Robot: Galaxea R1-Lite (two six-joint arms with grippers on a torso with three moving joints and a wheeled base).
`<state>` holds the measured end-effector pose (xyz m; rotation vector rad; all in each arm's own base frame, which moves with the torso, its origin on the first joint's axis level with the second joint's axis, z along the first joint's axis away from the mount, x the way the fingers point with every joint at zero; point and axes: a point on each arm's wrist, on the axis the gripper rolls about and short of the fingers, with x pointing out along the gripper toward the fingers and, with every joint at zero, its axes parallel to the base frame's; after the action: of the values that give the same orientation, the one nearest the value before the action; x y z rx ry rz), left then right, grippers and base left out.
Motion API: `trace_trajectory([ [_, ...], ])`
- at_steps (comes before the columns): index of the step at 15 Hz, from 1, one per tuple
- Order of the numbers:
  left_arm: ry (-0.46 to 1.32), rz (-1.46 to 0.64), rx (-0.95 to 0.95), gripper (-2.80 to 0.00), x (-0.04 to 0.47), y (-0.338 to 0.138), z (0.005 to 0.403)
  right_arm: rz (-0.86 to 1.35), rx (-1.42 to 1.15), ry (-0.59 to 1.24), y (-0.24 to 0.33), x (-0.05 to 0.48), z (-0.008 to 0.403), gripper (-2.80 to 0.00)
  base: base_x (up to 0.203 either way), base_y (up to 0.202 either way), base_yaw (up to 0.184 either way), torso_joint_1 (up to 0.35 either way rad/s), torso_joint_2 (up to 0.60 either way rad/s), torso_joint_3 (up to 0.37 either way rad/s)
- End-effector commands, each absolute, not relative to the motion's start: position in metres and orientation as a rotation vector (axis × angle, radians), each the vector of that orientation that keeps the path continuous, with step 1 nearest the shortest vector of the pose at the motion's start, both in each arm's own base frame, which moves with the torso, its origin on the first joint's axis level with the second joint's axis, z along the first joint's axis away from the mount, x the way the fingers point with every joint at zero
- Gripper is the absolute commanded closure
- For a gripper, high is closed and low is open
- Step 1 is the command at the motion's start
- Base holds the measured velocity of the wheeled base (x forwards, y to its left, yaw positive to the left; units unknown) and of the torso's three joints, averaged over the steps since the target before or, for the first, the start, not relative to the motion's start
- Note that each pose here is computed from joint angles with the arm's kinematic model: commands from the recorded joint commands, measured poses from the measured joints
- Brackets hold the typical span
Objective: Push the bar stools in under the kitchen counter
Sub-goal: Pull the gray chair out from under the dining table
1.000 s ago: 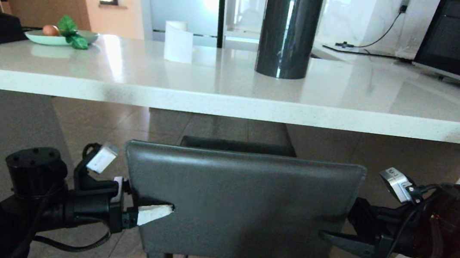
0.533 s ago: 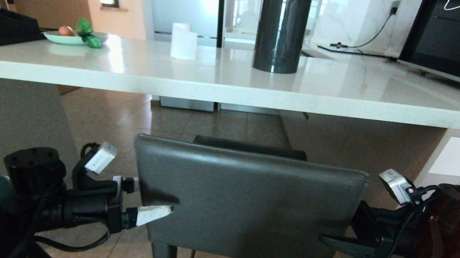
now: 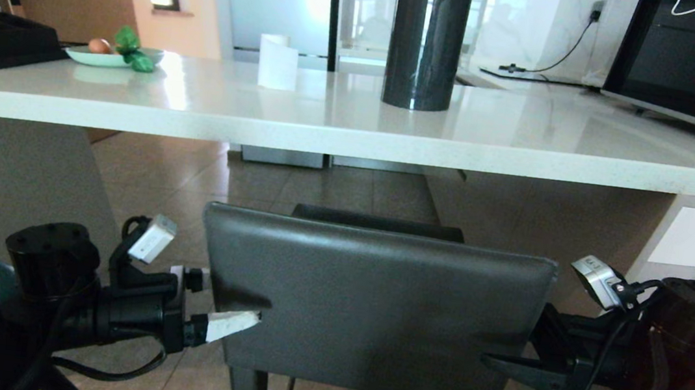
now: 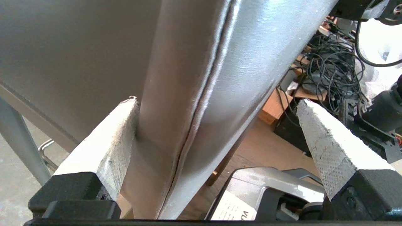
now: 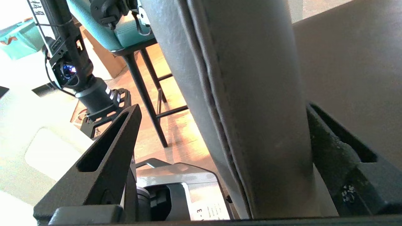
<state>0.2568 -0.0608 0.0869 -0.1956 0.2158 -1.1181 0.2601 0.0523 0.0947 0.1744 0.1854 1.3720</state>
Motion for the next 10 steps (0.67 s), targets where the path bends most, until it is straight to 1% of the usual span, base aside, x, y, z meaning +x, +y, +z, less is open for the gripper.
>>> trace_trajectory([
  [1, 0.207, -1.127, -0.189, -2.80, 0.2553, -0.0609, 0.0880, 1.380, 0.169, 0.177, 0.0525, 0.2599, 0.0957, -2.80, 0.000, 0.000, 0.000, 0.000, 0.00, 0.000],
  [4, 0.199, -1.128, -0.183, -2.80, 0.2547, -0.0611, 0.0895, 1.380, 0.169, 0.176, 0.0524, 0.2596, 0.0962, -2.80, -0.165, 0.000, -0.001, 0.006, 0.00, 0.002],
  [10, 0.200, -1.128, -0.184, -2.80, 0.2544, -0.0610, 0.0894, 1.380, 0.170, 0.179, 0.0524, 0.2594, 0.0957, -2.80, -0.192, 0.000, -0.002, 0.003, 0.00, 0.002],
])
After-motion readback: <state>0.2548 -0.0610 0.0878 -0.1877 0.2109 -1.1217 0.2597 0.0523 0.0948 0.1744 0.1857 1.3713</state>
